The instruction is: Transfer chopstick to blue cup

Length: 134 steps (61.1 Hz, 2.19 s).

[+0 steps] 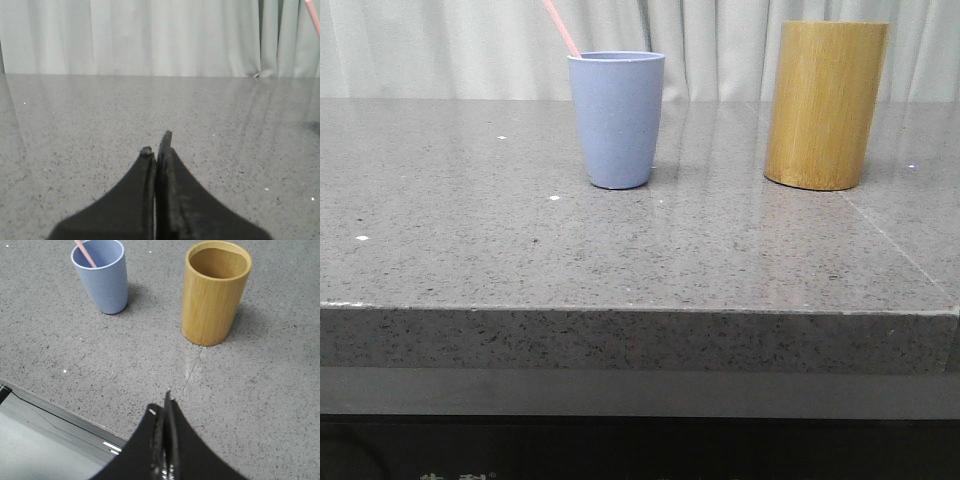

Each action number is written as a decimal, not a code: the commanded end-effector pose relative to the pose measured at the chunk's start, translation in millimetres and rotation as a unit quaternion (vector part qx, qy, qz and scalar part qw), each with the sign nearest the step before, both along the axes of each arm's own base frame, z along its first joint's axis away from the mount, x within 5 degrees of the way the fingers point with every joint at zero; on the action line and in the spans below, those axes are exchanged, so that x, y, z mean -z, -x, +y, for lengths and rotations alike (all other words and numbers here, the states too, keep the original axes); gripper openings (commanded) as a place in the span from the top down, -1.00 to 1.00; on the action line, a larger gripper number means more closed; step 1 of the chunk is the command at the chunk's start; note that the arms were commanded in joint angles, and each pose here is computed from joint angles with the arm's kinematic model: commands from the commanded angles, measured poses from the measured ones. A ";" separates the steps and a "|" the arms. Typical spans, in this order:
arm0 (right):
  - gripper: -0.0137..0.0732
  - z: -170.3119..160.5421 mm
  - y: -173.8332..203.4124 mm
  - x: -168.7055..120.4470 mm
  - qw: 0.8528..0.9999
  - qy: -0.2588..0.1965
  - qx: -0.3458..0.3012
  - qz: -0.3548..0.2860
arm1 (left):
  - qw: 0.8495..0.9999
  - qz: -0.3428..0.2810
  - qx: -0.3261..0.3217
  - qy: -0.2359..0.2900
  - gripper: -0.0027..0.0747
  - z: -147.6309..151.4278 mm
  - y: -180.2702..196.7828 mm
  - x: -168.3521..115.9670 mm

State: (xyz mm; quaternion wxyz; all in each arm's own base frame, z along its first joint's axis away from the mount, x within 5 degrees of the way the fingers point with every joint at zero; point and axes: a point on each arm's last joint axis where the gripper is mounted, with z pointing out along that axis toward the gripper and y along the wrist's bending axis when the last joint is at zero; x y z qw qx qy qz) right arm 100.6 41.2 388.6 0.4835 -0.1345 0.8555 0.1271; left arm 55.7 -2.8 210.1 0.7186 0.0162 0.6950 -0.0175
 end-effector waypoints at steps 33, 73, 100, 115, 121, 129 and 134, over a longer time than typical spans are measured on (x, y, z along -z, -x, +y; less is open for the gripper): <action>0.84 -0.7 -0.9 -12.8 0.999 -0.013 0.005 -0.043 | 0.997 -0.074 -0.004 0.021 0.98 1.1 2.6 -8.1; 0.84 -0.7 -0.9 -12.8 0.999 -0.013 0.005 -0.043 | 0.997 -0.075 -0.001 0.031 0.98 0.8 2.6 -8.3; 0.84 -0.7 -0.9 -12.8 0.999 -0.013 0.005 -0.043 | 0.997 -0.075 -0.001 0.031 0.98 0.8 2.6 -8.3; 0.84 -13.5 0.1 7.6 0.993 -0.002 0.054 -0.103 | 0.997 -0.075 -0.001 0.031 0.98 0.8 2.6 -8.3; 0.84 -24.0 8.2 32.2 0.979 -0.019 0.100 -0.179 | 0.997 -0.075 -0.001 0.031 0.98 0.8 2.6 -8.3; 0.84 -33.3 22.4 72.6 0.958 -0.028 0.142 -0.246 | 0.997 -0.075 -0.001 0.031 0.98 0.8 2.6 -8.3; 0.84 -36.5 32.4 95.8 0.948 -0.031 0.157 -0.274 | 0.997 -0.075 -0.001 0.031 0.98 0.8 2.6 -8.3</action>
